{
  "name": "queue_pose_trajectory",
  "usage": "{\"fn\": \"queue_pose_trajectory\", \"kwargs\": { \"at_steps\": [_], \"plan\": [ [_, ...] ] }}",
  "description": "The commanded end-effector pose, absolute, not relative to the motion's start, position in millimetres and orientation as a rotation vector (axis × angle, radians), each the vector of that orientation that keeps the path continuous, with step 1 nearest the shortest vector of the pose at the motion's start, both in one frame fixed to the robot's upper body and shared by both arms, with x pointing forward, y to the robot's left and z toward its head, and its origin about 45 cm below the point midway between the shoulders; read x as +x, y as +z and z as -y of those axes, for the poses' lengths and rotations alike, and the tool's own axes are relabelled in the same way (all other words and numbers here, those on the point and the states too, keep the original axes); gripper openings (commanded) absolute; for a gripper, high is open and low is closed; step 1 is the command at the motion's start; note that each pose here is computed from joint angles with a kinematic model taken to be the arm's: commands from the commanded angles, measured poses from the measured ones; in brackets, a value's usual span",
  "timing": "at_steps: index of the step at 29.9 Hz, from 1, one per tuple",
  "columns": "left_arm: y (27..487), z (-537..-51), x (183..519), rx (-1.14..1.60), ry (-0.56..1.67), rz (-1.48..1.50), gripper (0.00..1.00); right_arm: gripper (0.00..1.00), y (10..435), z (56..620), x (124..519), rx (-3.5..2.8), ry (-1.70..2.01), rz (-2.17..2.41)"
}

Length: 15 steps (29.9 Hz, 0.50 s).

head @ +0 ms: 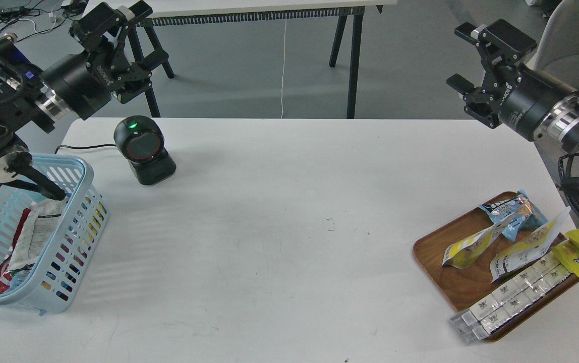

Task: Scan snack and place in basket
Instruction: 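Move the right gripper down toward the yellow snack pouch on the wooden tray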

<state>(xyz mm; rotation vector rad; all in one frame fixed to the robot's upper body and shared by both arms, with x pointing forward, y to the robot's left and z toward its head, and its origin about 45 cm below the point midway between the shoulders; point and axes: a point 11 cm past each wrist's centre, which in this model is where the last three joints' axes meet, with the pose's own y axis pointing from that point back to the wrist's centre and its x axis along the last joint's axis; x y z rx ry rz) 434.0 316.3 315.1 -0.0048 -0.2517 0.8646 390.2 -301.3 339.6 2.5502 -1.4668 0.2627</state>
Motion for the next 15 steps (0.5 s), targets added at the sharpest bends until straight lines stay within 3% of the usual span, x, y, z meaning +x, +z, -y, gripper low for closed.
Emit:
{"fn": "queue_pose_trajectory", "kwargs": {
  "at_steps": [1, 15],
  "plan": [
    [314, -309, 436, -0.015, 0.854, 0.247, 1.00, 0.99, 344, 297, 390, 2.557, 0.351, 1.381],
    [311, -285, 437, -0.052, 0.816, 0.231, 1.00, 0.99, 337, 306, 393, 2.170, 1.044, 0.671]
  ]
}}
